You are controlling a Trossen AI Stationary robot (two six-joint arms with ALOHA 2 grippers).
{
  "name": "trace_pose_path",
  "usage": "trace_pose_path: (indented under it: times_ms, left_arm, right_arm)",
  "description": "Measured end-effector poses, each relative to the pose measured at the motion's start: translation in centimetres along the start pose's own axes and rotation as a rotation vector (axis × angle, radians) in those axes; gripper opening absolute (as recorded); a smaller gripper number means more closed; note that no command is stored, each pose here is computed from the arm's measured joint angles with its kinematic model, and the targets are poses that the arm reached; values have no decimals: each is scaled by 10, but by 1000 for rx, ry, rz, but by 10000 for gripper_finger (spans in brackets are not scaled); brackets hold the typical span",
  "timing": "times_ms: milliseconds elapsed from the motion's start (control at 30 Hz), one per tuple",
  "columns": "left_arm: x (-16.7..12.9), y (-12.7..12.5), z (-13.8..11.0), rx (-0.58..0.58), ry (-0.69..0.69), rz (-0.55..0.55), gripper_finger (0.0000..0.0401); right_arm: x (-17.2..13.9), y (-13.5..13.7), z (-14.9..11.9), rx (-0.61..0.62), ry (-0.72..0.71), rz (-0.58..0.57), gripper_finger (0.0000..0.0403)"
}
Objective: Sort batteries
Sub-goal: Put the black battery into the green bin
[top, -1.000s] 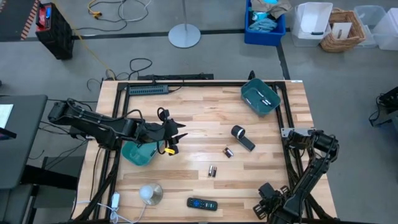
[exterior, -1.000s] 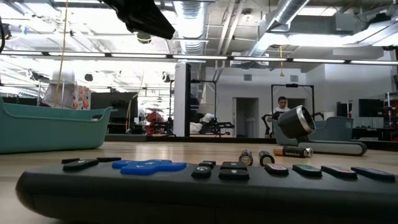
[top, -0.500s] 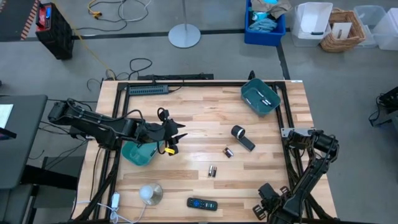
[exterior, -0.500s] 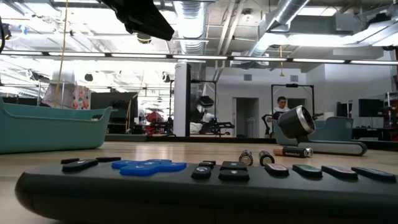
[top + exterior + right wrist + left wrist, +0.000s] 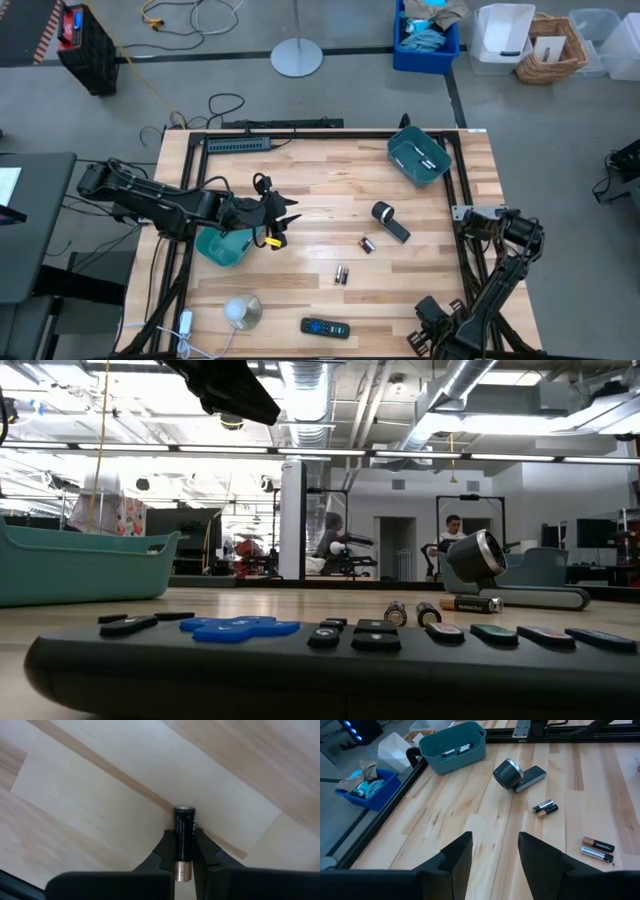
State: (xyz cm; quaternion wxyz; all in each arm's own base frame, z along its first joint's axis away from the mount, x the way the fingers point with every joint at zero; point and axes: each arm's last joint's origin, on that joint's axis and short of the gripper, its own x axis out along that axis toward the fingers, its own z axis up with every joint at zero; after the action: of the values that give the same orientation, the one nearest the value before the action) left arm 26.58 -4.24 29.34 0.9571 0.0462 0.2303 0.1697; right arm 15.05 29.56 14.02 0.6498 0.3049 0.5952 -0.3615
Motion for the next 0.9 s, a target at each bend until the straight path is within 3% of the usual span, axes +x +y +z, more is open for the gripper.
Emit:
trace_pose_path:
  times_ms: [200, 500, 700, 900]
  left_arm:
    - [0, 0, 0, 0, 0, 0, 155]
    - [0, -1, 1, -12, -14, -8, 155]
    - [-3, -8, 8, -11, -76, -95, 155]
    - [-5, -10, 12, 5, -115, -105, 155]
  right_arm:
    - [-14, 1, 3, -58, -98, -35, 32]
    - [-28, 16, 17, -132, -216, 38, 32]
    - [-35, 37, 51, -258, -302, 53, 31]
    - [-48, 63, 96, -412, -389, 86, 31]
